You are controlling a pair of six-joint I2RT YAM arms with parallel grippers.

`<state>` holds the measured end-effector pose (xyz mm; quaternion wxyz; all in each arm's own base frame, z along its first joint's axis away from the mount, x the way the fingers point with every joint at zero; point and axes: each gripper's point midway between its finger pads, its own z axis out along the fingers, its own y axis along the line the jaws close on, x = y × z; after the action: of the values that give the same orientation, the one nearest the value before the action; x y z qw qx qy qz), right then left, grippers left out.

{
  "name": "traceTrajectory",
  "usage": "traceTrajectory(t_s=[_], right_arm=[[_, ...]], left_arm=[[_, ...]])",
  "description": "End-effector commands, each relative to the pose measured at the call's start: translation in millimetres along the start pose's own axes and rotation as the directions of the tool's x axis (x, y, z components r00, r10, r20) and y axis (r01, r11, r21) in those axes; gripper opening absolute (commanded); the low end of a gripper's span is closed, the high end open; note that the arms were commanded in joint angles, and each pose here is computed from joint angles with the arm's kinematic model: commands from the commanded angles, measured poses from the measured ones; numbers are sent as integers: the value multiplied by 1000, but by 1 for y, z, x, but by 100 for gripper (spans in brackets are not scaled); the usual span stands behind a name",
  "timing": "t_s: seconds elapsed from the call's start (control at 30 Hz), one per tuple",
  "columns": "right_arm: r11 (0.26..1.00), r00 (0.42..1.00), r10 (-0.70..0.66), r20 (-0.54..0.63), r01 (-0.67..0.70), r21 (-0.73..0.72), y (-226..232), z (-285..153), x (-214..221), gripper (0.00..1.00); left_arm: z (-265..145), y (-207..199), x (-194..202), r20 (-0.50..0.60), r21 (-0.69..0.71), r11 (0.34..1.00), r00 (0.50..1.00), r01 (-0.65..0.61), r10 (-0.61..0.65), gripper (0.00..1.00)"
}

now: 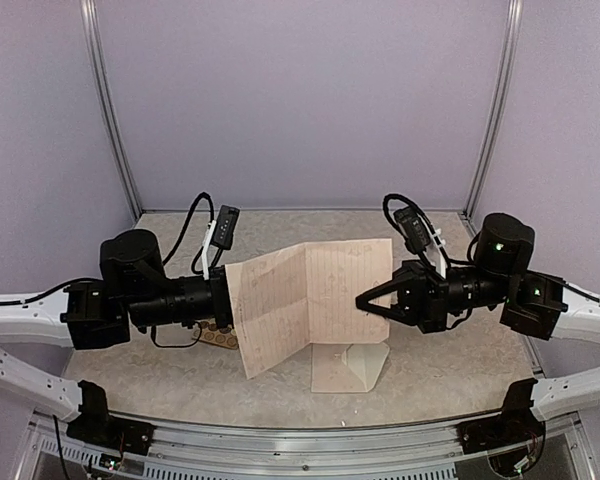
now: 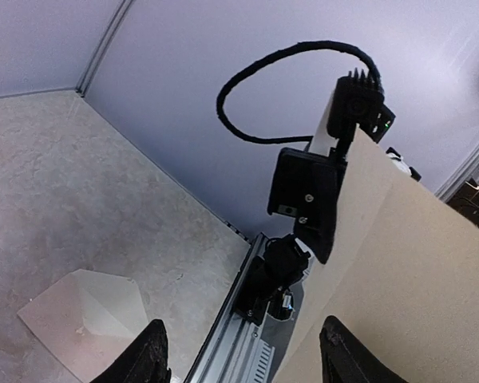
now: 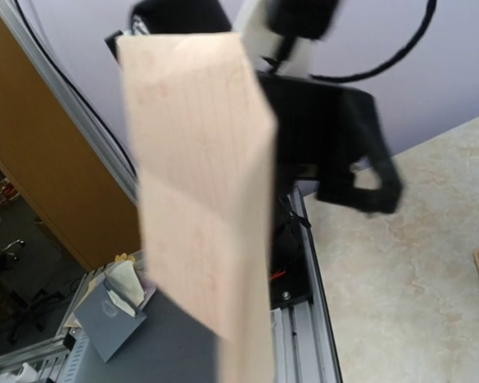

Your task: Place the letter into the envelope and seal it

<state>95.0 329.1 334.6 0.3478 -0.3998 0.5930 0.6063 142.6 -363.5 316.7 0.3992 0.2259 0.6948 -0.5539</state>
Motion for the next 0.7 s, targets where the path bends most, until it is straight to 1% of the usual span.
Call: traceTrajectory(t_s=[0.0, 0.3, 0.53, 0.67], right_arm=[[999, 999, -31, 34, 32, -42, 12, 3, -14, 0], [999, 999, -20, 31, 21, -47, 12, 3, -12, 0], [998, 1000, -13, 26, 15, -61, 13, 4, -11, 0], [998, 1000, -10, 23, 11, -59, 12, 5, -10, 0]], left_arm=[[5, -48, -12, 37, 176, 980, 996, -90, 85, 61], [11, -69, -9, 34, 283, 955, 996, -88, 82, 61], [16, -73, -4, 24, 298, 951, 996, -84, 81, 62], [21, -77, -2, 14, 314, 945, 996, -87, 87, 59]])
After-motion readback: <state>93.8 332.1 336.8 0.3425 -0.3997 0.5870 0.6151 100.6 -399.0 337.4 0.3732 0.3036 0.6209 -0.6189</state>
